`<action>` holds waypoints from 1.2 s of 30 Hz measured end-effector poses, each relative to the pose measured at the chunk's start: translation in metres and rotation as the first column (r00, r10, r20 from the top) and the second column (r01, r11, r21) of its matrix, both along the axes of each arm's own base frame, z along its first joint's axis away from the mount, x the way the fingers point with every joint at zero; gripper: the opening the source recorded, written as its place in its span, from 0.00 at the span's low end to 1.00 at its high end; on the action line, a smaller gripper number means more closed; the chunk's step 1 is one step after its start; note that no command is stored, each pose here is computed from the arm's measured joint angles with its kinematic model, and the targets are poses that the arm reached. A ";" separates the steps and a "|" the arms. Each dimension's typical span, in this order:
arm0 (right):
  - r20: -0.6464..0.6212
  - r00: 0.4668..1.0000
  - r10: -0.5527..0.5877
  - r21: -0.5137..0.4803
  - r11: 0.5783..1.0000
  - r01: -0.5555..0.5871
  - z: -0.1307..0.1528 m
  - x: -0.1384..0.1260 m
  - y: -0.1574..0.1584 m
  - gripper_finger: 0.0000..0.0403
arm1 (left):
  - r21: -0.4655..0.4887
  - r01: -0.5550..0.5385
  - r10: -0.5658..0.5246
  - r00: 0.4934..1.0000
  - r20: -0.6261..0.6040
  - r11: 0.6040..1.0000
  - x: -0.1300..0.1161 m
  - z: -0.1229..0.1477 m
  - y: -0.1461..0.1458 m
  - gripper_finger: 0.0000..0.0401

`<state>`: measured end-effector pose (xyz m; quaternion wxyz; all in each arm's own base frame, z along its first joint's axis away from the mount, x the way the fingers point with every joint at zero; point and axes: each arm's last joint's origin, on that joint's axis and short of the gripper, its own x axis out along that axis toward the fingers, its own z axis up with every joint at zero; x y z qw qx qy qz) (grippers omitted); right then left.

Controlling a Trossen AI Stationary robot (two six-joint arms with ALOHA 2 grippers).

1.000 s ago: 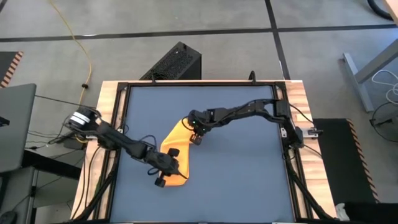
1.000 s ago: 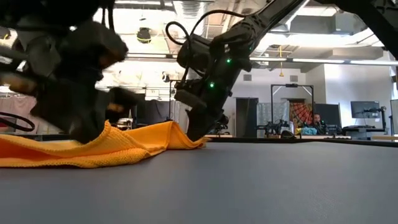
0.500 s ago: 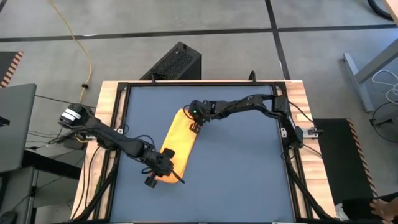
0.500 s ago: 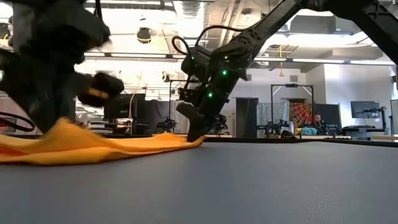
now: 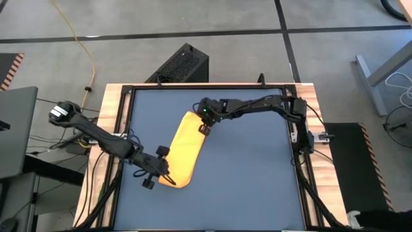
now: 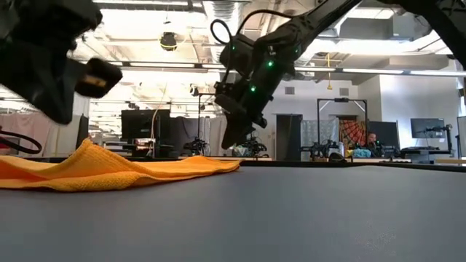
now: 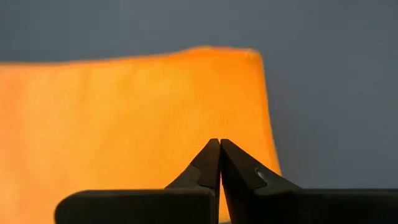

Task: Roll towel
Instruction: Fold the yellow microfiber cloth

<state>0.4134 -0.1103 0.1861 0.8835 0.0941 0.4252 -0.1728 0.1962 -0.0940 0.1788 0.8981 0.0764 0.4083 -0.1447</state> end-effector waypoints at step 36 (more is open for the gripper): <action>-0.146 0.989 -0.023 0.033 0.999 0.028 0.033 -0.013 0.063 0.04 | 0.092 -0.355 0.345 0.932 0.110 0.930 -0.019 -0.001 0.019 0.00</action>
